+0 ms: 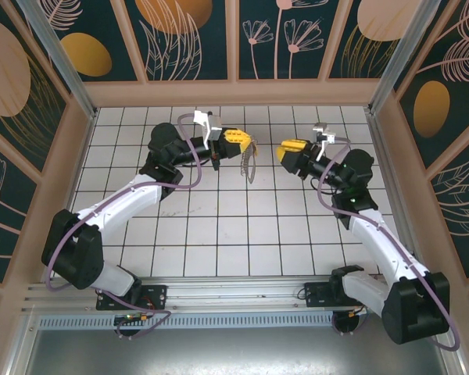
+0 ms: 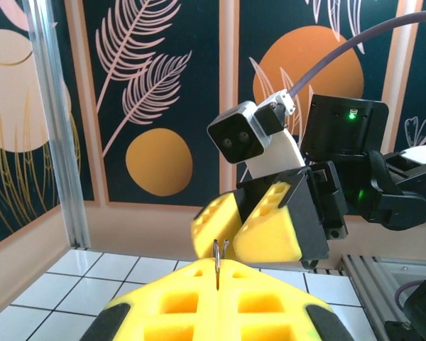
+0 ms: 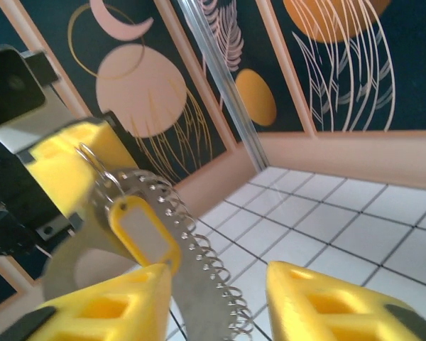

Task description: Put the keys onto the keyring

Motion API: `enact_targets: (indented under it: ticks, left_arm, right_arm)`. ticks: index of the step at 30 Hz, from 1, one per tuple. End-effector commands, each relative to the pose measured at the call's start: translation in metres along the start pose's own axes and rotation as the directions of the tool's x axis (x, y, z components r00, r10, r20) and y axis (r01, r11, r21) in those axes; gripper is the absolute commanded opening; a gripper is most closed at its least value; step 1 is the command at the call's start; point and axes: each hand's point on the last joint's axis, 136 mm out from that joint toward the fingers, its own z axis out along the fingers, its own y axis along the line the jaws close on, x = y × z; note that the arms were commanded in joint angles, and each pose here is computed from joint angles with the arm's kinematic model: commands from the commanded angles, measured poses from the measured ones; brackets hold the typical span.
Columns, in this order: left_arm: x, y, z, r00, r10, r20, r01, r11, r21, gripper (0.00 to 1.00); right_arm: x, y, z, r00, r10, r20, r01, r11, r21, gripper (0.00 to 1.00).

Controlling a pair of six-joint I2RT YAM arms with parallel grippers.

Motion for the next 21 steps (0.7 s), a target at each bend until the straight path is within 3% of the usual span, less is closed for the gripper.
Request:
enact_targets:
  ticks: [1, 10, 21]
  left_arm:
    - [-0.024, -0.01, 0.006, 0.998, 0.031, 0.055, -0.034, 0.997, 0.071, 0.0]
    - [-0.03, -0.006, 0.016, 0.994, -0.08, 0.072, 0.069, 0.987, 0.143, 0.0]
    - [-0.037, 0.012, 0.016, 0.953, -0.271, 0.139, 0.244, 0.952, 0.186, 0.0]
  right_arm:
    - [-0.031, 0.017, -0.001, 0.994, -0.048, 0.096, 0.053, 0.997, -0.052, 0.48]
    - [-0.066, 0.022, 0.007, 0.972, -0.054, 0.228, 0.082, 0.99, -0.115, 0.61]
    - [-0.1, 0.012, 0.006, 0.922, 0.058, 0.384, -0.013, 0.993, -0.118, 0.6]
